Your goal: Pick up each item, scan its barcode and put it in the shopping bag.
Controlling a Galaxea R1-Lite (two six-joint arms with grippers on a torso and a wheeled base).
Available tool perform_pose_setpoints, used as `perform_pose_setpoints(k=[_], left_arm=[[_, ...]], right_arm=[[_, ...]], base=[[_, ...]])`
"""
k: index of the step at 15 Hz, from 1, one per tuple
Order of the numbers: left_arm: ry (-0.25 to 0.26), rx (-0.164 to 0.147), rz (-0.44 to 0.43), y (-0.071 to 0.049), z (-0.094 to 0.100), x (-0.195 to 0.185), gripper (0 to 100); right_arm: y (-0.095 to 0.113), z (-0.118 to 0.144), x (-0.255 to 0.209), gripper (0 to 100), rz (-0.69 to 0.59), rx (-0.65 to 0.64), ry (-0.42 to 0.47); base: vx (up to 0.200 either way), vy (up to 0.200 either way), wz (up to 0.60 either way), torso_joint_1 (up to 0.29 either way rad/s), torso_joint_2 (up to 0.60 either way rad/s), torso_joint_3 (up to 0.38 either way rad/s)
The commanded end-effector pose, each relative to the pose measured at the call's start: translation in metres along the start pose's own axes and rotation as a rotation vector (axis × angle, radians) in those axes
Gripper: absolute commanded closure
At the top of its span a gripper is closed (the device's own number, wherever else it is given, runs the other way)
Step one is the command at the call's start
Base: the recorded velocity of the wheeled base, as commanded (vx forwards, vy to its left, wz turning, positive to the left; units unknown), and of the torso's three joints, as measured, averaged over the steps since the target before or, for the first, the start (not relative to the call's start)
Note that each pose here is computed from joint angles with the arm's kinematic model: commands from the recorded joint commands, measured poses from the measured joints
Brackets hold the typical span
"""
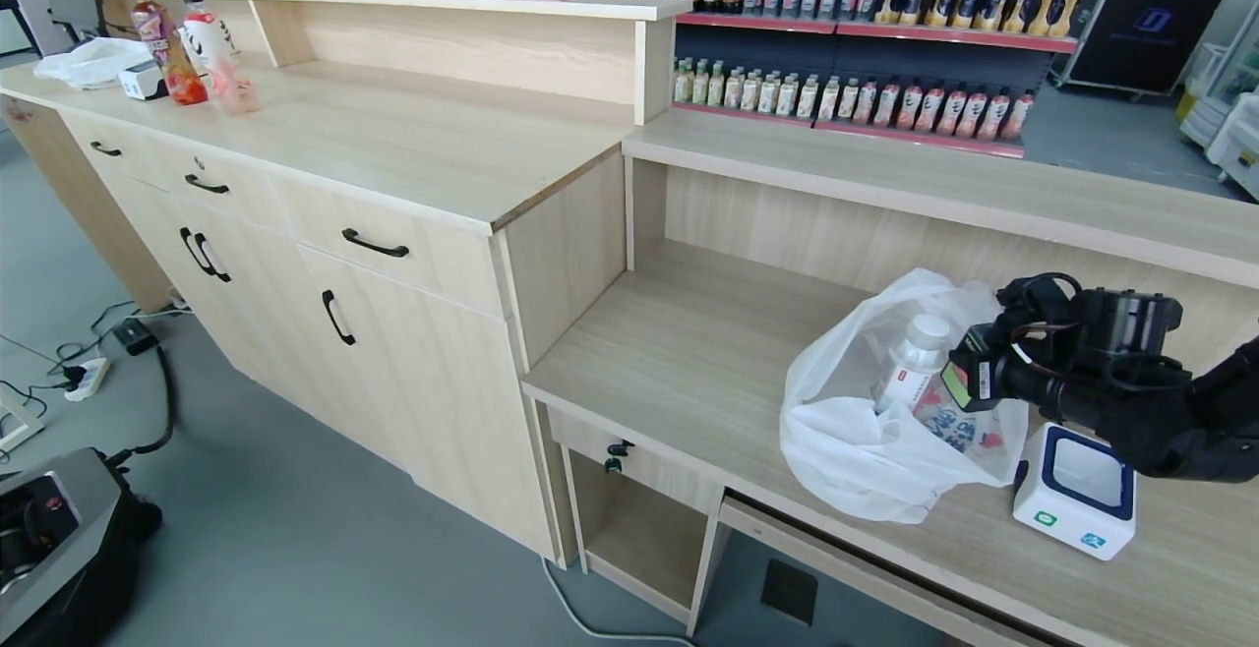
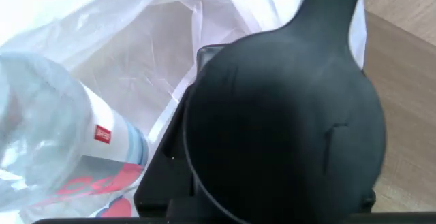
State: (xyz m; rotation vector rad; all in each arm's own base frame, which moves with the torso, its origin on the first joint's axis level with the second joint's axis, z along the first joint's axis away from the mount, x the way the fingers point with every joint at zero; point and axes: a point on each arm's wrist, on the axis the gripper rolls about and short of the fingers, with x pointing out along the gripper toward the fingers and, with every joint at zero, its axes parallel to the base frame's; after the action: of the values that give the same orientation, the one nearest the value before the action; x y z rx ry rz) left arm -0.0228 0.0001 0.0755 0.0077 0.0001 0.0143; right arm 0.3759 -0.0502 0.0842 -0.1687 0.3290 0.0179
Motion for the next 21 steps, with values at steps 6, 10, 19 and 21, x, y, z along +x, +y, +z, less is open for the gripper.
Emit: perform_pose_setpoints(k=[6,10,19,21], left_arm=[[0.000,0.000,0.001,0.000,0.000,0.000,100],[0.000,0.000,0.001,0.000,0.000,0.000,100],[0.000,0.000,0.001,0.000,0.000,0.000,100],[0.000,0.000,0.001,0.000,0.000,0.000,100]], right_arm=[[0.009,-0.019,0.019,100,0.025,0.007,0.031],[0.010,-0.026,0.019,100,0.030,0.016,0.055],[0.010,-0.038,0.023,100,0.028,0.050,0.079],[0.010,-0.039,0.023,100,0.027,0.054,0.082]], base=[[0.000,0.000,0.00,0.000,0.00,0.000],[0.000,0.000,0.00,0.000,0.00,0.000],[0.000,0.000,0.00,0.000,0.00,0.000],[0.000,0.000,0.00,0.000,0.00,0.000]])
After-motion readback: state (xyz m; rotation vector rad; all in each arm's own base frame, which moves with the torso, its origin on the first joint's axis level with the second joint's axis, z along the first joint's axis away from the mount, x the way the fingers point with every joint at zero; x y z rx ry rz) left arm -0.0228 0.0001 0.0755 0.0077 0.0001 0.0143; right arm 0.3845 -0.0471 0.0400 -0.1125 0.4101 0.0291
